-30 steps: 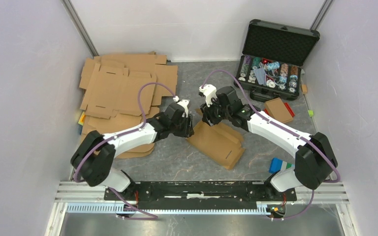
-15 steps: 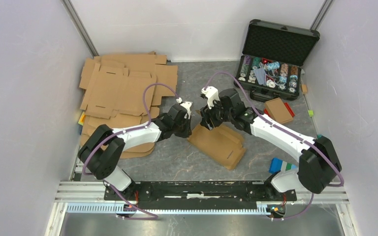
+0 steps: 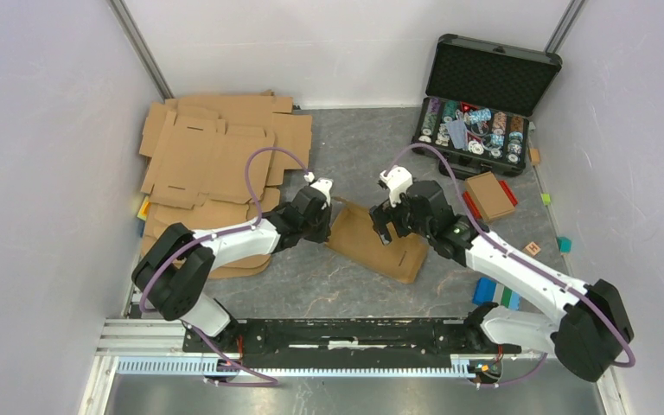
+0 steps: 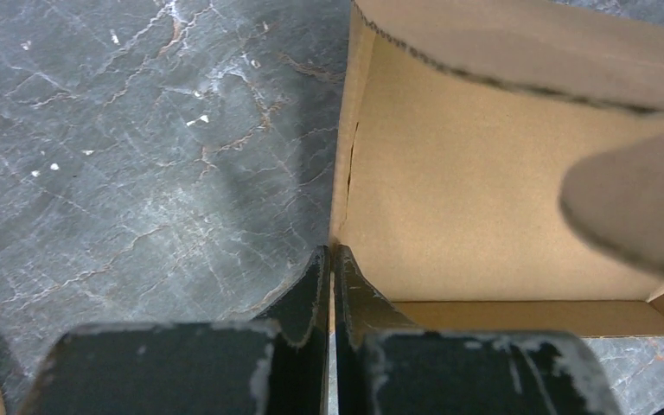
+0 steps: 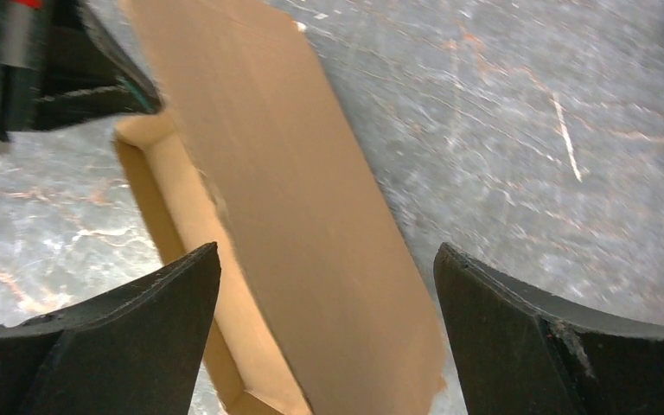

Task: Fold the paper box

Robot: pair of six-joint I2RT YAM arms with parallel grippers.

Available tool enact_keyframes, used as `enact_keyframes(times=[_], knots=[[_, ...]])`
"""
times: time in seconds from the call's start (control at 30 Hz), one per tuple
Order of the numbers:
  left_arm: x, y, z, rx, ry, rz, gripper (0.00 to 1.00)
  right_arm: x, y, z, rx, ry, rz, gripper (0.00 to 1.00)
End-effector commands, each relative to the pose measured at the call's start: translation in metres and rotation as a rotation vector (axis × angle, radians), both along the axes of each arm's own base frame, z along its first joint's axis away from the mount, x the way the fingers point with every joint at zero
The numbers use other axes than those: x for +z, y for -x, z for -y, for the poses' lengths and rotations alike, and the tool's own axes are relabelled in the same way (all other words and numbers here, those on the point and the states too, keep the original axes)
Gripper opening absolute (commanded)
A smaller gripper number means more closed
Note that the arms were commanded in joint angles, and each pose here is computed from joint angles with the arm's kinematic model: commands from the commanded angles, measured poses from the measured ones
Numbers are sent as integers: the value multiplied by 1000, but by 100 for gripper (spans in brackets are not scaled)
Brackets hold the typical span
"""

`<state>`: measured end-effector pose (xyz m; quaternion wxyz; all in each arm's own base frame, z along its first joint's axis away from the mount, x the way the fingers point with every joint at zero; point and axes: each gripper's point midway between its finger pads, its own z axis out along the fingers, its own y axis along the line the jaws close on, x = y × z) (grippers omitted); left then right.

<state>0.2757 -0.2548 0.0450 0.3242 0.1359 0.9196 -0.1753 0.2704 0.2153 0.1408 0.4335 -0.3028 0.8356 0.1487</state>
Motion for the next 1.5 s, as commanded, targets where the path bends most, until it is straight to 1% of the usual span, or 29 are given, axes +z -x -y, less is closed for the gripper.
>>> enact_keyframes(times=[0.0, 0.23, 0.4, 0.5, 0.63, 0.77, 0.87, 1.0, 1.03, 1.1, 1.17, 1.23, 1.33, 1.4, 1.47], knots=[[5, -8, -14, 41, -53, 50, 2, 12, -12, 30, -183, -10, 122, 98], [1, -7, -15, 42, -66, 31, 2, 14, -1, 77, -386, -65, 235, 98], [1, -7, -15, 41, -68, 31, 2, 14, 10, 102, -487, -148, 307, 98], [1, -7, -14, 39, -67, 31, 2, 13, 13, 106, -500, -167, 326, 98], [0, -8, -16, 44, -72, 32, 2, 3, 14, 104, -510, -141, 263, 98], [-1, -7, -16, 45, -73, 32, 2, -19, 16, 109, -573, -147, 175, 98], [0, -7, -16, 46, -75, 35, 2, -32, 15, 117, -617, -188, 128, 89], [1, -7, -15, 43, -67, 34, 2, -47, 7, 120, -584, -273, 40, 86], [1, -6, -15, 41, -66, 33, 2, -52, 6, 120, -576, -279, 9, 84], [2, -7, -14, 39, -61, 33, 2, -49, -3, 118, -563, -292, 1, 77], [1, -6, -13, 36, -60, 31, 2, -46, -12, 119, -578, -295, -4, 76], [2, -6, -13, 36, -59, 32, 2, -41, -22, 119, -602, -319, -8, 79], [2, -7, -14, 35, -64, 36, 2, -30, -41, 120, -631, -362, -8, 89], [2, -7, -16, 38, -74, 36, 2, -27, -54, 123, -662, -387, -27, 98], [2, -7, -18, 43, -84, 39, 2, -30, -63, 126, -687, -427, -70, 98]])
